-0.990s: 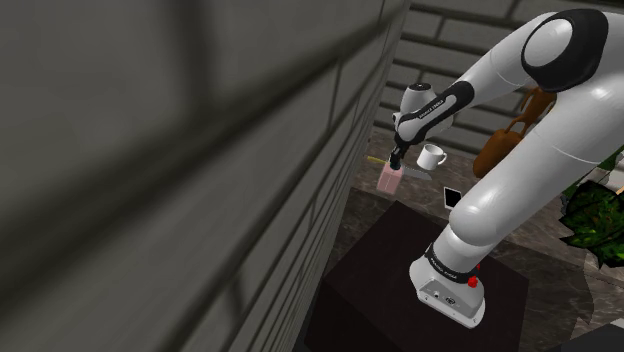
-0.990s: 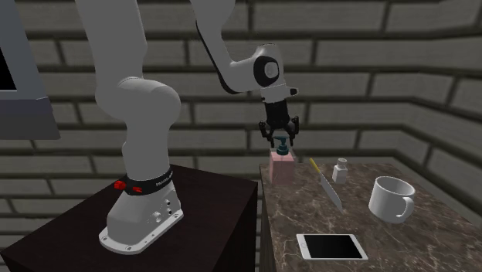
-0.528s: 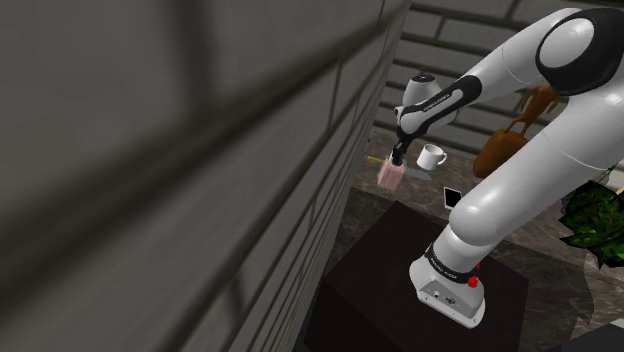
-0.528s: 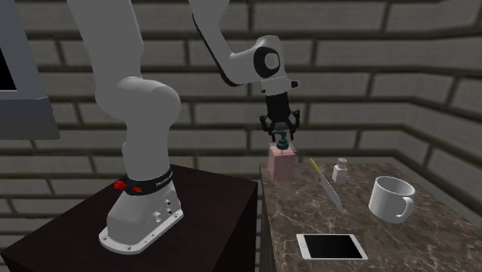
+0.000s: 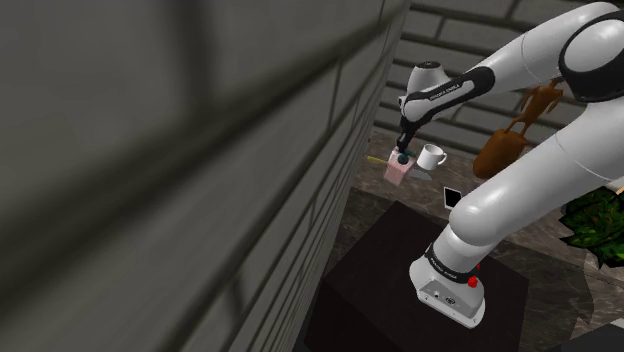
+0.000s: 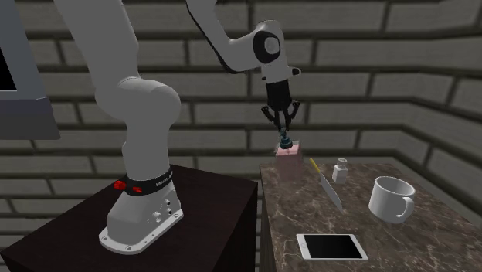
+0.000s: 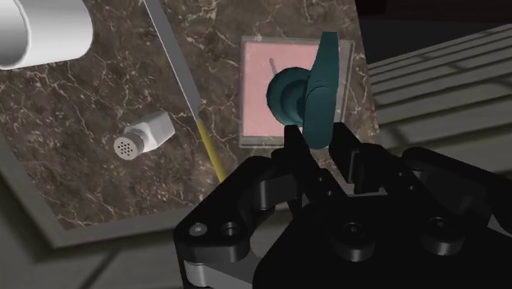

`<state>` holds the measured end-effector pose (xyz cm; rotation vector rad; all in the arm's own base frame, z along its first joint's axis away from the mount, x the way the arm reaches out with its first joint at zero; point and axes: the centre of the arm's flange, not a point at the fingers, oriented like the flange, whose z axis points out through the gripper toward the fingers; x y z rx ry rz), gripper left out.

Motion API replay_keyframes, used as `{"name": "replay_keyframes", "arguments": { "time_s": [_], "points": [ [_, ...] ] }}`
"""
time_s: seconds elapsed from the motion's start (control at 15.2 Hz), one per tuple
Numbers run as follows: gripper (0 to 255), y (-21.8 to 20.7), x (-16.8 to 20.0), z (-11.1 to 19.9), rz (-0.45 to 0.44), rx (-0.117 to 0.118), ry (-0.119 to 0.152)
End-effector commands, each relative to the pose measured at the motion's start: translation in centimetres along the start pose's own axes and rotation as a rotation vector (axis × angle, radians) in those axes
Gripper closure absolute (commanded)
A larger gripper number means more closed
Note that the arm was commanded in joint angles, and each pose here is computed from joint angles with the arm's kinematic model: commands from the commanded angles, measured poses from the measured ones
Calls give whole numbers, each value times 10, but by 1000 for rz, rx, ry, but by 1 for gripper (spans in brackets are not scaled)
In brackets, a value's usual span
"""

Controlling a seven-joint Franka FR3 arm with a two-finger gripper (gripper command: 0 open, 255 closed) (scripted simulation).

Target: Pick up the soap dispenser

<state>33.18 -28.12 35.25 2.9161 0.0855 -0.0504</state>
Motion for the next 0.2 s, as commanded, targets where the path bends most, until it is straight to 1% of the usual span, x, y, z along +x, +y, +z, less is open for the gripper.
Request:
{"name": "replay_keyframes", "arguments": {
  "time_s": [0.0,0.13],
  "points": [
    [255,3,-1,-11,0,0,0],
    [255,3,-1,-12,0,0,0]
  ]
}}
